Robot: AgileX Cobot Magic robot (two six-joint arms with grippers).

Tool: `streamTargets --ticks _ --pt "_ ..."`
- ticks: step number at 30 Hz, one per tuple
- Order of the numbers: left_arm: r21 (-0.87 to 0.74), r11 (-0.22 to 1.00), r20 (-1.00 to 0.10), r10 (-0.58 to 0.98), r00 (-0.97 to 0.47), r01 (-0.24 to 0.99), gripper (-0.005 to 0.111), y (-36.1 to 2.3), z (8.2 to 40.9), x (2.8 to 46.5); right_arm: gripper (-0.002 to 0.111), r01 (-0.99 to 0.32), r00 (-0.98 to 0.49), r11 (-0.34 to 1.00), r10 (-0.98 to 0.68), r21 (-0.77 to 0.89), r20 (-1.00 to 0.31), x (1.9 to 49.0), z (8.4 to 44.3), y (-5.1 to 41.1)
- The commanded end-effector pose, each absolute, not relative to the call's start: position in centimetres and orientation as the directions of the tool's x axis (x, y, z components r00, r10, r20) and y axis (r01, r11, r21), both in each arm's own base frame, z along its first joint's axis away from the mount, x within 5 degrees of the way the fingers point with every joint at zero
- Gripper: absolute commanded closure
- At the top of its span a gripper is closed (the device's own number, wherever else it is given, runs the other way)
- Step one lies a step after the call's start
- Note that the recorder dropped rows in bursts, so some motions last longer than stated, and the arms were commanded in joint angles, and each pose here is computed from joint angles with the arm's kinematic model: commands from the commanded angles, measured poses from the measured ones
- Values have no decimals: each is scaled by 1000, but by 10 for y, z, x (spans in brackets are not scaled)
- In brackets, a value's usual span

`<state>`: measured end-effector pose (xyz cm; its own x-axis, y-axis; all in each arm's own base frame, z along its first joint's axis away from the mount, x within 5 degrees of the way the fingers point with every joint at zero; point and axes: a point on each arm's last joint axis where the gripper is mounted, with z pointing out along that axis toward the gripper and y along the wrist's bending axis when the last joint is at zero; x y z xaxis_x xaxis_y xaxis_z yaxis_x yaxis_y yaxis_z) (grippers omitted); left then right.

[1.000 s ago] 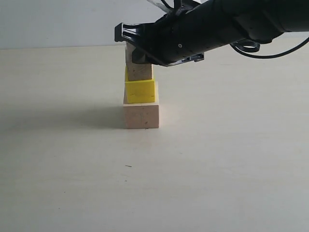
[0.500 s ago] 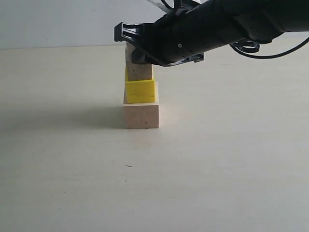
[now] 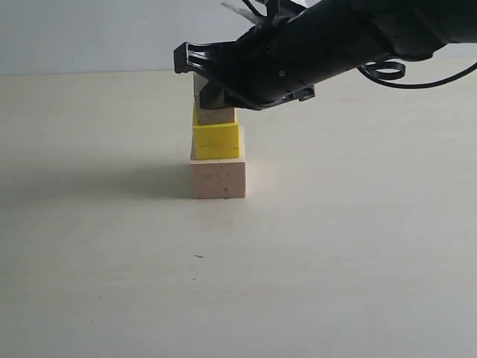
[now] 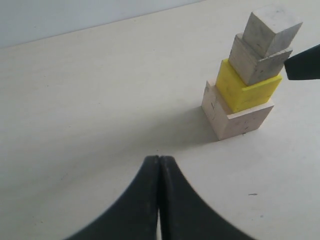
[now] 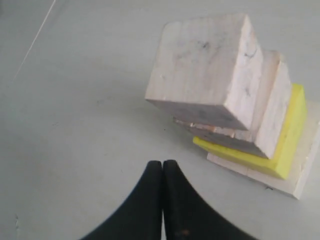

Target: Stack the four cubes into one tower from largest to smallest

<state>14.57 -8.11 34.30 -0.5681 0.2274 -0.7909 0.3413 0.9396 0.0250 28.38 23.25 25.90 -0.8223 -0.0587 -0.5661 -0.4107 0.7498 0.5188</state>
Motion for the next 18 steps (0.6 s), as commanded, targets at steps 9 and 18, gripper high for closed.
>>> streamTargets --ticks 9,18 --pt "21 940 -798 222 -561 342 107 -80 344 145 108 -378 -803 835 -82 399 -590 284 268 216" --pt "22 940 -797 222 -562 341 107 -80 343 145 108 -339 -781 852 -20 398 -624 297 271 203"
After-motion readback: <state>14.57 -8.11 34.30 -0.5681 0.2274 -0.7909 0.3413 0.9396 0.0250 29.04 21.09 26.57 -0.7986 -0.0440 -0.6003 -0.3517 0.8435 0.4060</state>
